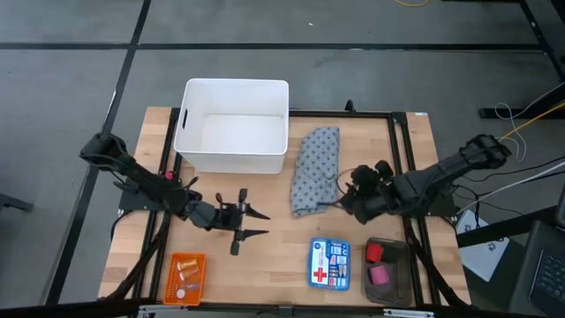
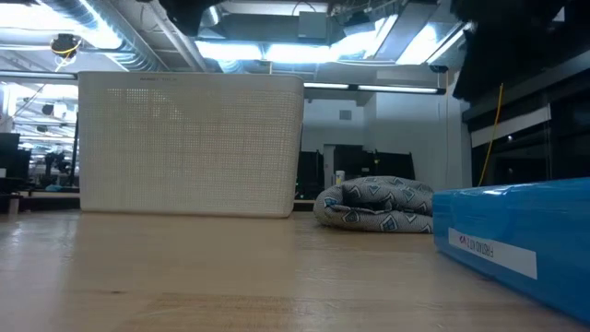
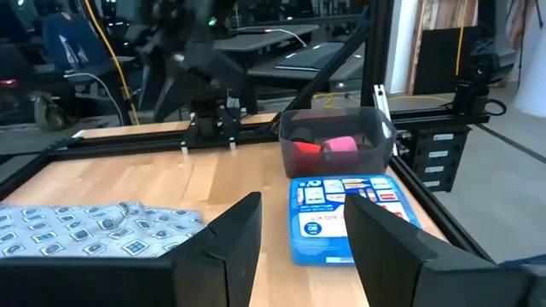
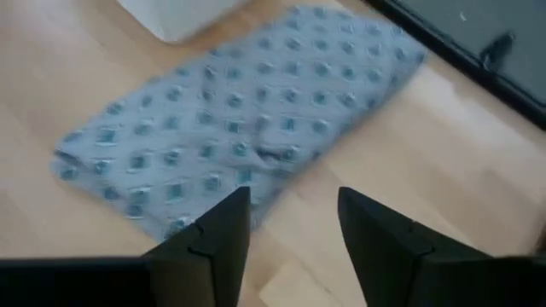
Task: Pick & place medical supplies in basket/bin
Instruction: Put the patient gown into the white bin
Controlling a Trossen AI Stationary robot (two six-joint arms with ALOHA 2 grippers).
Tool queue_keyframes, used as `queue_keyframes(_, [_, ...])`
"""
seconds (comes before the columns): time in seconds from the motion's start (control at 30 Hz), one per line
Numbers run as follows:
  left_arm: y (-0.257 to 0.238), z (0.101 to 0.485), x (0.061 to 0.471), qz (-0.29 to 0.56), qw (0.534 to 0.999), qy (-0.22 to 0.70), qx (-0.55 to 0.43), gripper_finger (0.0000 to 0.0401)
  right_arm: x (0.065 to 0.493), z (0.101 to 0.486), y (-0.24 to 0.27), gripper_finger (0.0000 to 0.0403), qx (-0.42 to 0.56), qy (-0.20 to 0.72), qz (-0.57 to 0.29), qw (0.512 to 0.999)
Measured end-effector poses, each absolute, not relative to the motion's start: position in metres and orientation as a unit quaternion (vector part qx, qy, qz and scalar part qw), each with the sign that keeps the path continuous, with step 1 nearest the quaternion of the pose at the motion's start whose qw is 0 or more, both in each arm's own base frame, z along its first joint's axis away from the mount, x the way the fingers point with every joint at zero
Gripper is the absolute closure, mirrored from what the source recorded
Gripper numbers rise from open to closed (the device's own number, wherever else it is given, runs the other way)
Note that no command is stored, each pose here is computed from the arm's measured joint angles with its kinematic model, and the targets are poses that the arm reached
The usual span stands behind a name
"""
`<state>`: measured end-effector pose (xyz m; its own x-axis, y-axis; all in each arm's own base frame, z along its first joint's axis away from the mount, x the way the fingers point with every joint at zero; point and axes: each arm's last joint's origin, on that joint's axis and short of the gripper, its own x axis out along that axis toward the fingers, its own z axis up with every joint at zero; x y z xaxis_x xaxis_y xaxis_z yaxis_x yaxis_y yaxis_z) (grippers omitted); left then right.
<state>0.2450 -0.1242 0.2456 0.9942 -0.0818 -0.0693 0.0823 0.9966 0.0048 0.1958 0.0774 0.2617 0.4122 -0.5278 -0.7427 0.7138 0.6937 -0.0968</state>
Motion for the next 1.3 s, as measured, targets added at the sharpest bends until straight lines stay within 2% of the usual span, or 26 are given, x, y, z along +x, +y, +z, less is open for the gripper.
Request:
queue_keyframes(0.2, [-0.127, 0.248, 0.240, -0.031, 0.999, 0.039, 0.011, 0.0237, 0.202, 0.252, 0.058, 0.0171, 0.135, 0.417, -0.391, 0.810])
queue_keyframes(0.43, [-0.130, 0.248, 0.237, -0.035, 0.999, 0.039, 0.011, 0.0238, 0.191, 0.201, 0.039, 0.0128, 0.149, 0.455, -0.424, 0.769])
queue_keyframes(0.53, [-0.130, 0.248, 0.237, -0.034, 0.999, 0.039, 0.011, 0.0236, 0.190, 0.179, 0.033, 0.0124, 0.177, 0.446, -0.418, 0.771])
queue_keyframes(0.8, [-0.130, 0.248, 0.238, -0.034, 0.999, 0.039, 0.007, 0.0235, 0.202, 0.147, 0.022, 0.0124, 0.284, 0.375, -0.329, 0.819])
queue_keyframes(0.93, [-0.131, 0.246, 0.237, -0.036, 0.998, 0.046, 0.004, 0.0236, 0.197, 0.138, 0.016, 0.0124, 0.294, 0.381, -0.340, 0.808])
queue_keyframes(1.07, [-0.132, 0.244, 0.236, -0.040, 0.998, 0.054, 0.006, 0.0237, 0.192, 0.134, 0.013, 0.0124, 0.311, 0.395, -0.339, 0.796])
queue_keyframes(1.3, [-0.133, 0.245, 0.236, -0.040, 0.998, 0.053, 0.002, 0.0235, 0.192, 0.144, 0.015, 0.0124, 0.347, 0.350, -0.299, 0.817])
